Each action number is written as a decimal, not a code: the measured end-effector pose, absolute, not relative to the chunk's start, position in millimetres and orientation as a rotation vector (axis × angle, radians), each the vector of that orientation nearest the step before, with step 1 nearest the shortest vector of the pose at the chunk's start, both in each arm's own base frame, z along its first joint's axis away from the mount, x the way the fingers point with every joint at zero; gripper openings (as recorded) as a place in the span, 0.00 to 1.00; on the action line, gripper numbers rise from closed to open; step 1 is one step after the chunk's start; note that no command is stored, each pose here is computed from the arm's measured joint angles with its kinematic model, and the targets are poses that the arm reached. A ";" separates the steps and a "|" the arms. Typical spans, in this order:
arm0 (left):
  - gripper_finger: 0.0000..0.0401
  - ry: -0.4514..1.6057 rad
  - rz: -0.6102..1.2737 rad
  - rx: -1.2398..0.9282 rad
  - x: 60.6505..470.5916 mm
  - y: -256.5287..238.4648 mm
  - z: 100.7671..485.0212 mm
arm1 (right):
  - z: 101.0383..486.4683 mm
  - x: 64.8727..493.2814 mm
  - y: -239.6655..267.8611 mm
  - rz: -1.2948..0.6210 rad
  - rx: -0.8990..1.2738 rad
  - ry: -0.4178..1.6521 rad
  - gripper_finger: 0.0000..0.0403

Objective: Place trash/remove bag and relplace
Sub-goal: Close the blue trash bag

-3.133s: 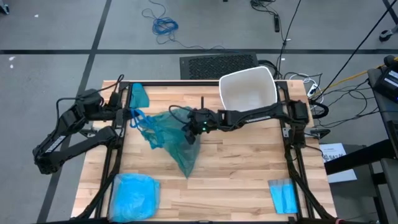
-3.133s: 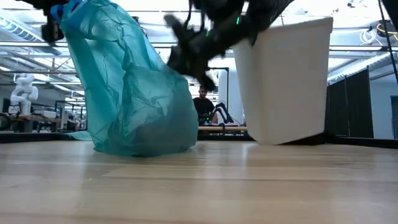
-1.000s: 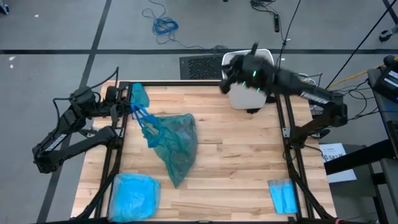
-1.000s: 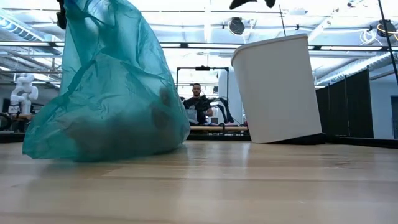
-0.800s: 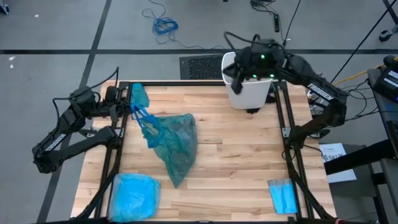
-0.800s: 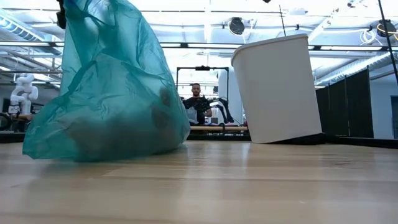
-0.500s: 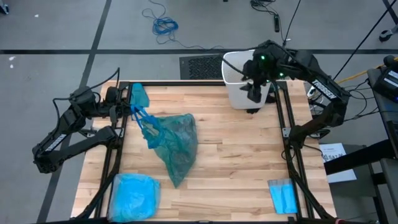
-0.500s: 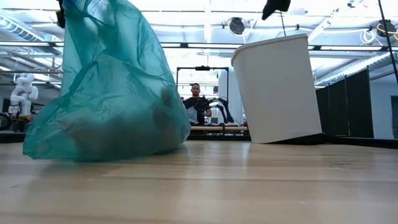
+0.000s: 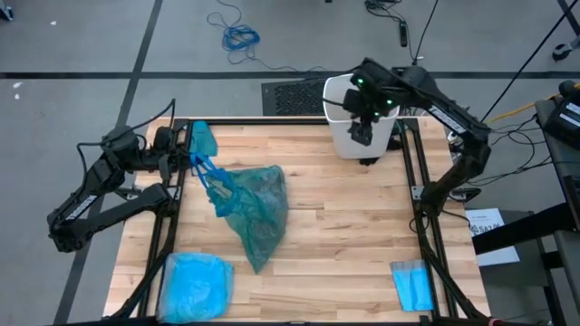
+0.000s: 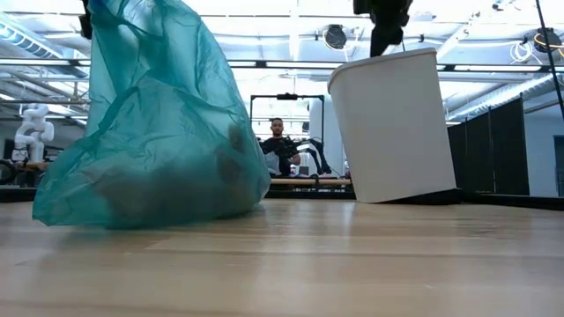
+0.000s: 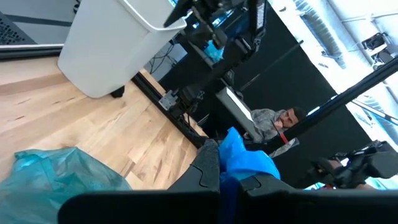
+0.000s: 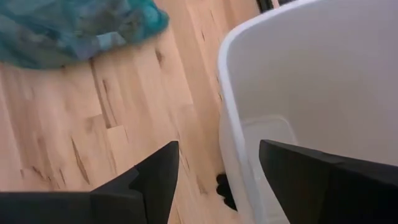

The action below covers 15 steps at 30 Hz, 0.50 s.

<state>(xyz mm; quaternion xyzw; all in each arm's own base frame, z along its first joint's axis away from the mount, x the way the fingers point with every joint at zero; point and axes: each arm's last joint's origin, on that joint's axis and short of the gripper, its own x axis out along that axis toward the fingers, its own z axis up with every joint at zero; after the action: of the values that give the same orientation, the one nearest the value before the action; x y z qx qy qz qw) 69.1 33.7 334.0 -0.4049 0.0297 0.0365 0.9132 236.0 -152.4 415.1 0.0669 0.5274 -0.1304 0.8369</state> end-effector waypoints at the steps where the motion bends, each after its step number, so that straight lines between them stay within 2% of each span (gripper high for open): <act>1: 0.00 0.061 0.075 -0.834 69.1 33.7 334.0 | 411.4 238.8 -156.5 -0.289 0.155 1.128 0.53; 3: 0.00 0.062 0.075 -0.832 69.1 33.7 333.9 | 402.4 244.6 -166.4 -0.345 0.177 1.167 0.49; 5: 0.00 0.062 0.073 -0.829 69.1 33.6 333.9 | 394.7 249.4 -174.1 -0.373 0.194 1.194 0.40; 9: 0.00 0.064 0.071 -0.817 69.1 33.6 333.9 | 388.1 255.7 -176.8 -0.351 0.210 1.209 0.08; 10: 0.00 0.065 0.071 -0.817 69.1 33.5 333.8 | 387.7 257.3 -175.0 -0.339 0.215 1.207 0.05; 15: 0.00 0.066 0.072 -0.818 69.1 33.6 333.7 | 400.4 257.8 -144.3 -0.319 0.222 1.178 0.01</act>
<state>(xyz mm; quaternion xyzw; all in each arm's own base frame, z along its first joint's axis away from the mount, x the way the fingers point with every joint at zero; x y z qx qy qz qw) 69.1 33.6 333.7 -0.3978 0.0319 0.0352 0.9163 257.8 -144.3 400.4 0.1041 0.5521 -0.1493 0.8137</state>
